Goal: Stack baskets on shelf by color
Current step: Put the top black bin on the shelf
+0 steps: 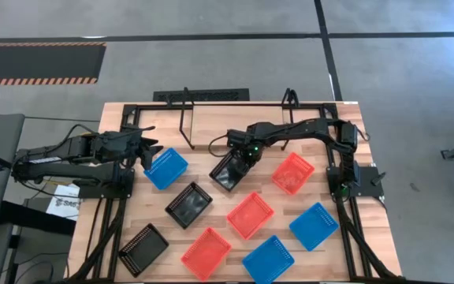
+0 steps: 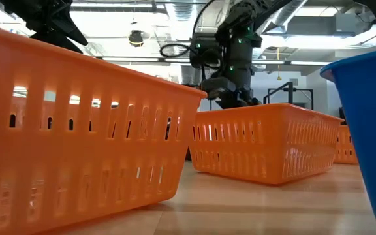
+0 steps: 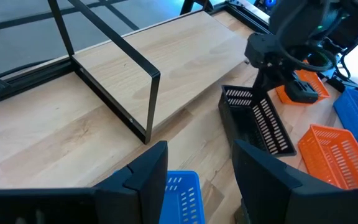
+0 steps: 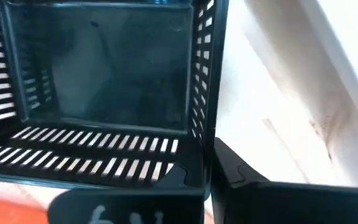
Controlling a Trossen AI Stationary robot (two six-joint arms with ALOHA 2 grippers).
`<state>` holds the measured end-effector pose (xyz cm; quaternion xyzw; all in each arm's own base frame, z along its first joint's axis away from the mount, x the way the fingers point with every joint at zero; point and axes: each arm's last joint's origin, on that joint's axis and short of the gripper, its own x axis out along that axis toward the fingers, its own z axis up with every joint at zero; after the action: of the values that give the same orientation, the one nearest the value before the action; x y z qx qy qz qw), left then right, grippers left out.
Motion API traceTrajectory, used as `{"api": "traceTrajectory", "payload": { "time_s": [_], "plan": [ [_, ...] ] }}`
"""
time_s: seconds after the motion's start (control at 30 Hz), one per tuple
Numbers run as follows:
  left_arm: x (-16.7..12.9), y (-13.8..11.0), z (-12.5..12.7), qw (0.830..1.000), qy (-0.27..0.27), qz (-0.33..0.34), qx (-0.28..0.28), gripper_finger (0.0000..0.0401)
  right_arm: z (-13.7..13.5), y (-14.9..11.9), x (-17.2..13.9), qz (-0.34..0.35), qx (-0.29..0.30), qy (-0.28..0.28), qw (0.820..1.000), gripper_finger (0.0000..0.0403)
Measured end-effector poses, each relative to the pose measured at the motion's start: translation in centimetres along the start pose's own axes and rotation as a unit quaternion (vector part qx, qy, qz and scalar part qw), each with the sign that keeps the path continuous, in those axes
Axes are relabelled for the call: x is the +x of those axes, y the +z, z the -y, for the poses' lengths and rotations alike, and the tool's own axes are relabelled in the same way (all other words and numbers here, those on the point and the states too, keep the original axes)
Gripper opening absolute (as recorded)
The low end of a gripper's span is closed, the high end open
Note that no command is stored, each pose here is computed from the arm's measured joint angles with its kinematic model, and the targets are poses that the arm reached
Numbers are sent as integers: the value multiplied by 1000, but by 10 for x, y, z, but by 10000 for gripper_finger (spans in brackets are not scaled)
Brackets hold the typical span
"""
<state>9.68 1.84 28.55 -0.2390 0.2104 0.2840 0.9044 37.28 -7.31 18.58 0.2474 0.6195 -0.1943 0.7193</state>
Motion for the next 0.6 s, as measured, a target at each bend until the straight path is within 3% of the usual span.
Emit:
{"api": "traceTrajectory", "payload": {
  "time_s": [0.13, 0.33, 0.6],
  "plan": [
    [0, 0, 0, 1000, 0, 0, 0, 166, -23, 3, -31, 30, -52, 3, 998, 6],
    [0, 0, 0, 1000, 0, 0, 0, 166, -45, 5, -112, 87, -146, -52, 984, 4],
    [0, 0, 0, 1000, -3, -3, 4, 166, -7, 10, -206, 121, -230, -84, 962, 3]
  ]
}}
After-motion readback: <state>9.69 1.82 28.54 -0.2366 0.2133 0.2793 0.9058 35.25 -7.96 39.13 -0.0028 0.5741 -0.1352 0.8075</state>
